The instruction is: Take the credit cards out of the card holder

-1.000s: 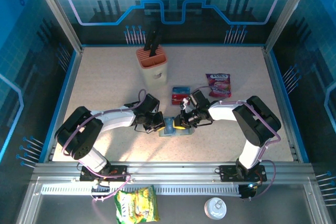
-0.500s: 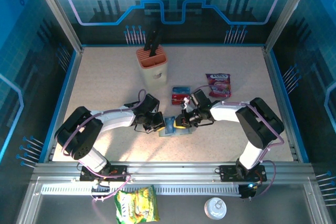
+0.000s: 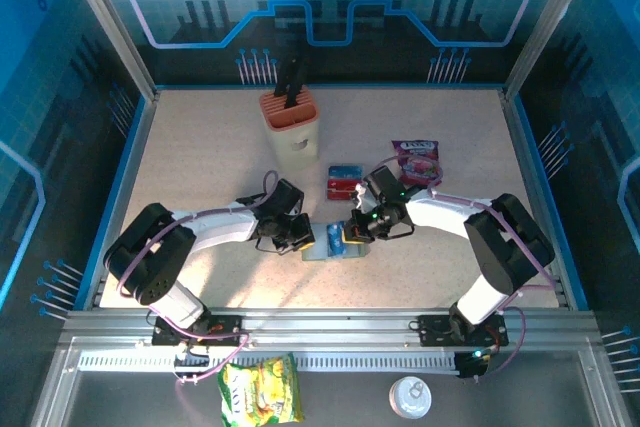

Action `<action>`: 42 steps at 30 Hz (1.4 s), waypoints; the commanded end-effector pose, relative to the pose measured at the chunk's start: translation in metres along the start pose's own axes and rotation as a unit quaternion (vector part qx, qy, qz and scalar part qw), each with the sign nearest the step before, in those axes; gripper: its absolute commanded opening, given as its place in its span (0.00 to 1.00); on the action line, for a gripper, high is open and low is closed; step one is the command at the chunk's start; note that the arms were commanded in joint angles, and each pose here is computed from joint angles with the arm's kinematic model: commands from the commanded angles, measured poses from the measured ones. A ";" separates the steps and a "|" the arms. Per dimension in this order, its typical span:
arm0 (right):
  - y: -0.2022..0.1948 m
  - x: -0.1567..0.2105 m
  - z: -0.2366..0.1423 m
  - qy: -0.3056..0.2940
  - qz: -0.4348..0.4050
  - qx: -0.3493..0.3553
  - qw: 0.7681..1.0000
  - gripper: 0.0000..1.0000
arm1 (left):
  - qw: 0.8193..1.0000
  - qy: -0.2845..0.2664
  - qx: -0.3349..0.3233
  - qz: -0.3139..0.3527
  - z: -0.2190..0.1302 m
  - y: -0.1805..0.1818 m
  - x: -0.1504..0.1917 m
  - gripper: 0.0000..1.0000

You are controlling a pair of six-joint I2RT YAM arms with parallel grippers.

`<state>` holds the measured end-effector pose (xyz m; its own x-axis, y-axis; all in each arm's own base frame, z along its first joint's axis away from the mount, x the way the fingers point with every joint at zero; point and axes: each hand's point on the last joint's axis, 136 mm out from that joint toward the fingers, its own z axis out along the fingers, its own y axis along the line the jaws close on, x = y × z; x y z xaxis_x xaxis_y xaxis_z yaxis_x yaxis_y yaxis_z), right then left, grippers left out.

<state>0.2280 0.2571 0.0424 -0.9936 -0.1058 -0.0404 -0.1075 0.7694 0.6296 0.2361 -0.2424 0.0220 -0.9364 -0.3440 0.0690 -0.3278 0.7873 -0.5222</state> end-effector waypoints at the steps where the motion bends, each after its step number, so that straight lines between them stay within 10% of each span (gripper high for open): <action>1: -0.006 0.000 -0.007 0.003 0.000 0.027 1.000 0.02 | 1.000 0.007 -0.026 0.003 -0.001 0.014 0.006 0.00; 42: 0.011 -0.012 -0.048 0.005 -0.098 0.077 0.992 0.00 | 1.000 0.012 -0.015 0.020 0.009 -0.004 0.008 0.00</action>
<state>0.2386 0.2487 0.0682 -0.9789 -0.1836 -0.0894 -0.2026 0.8186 0.5374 0.2352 -0.2590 0.0204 -0.9496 -0.3052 0.0720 -0.2951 0.7922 -0.5342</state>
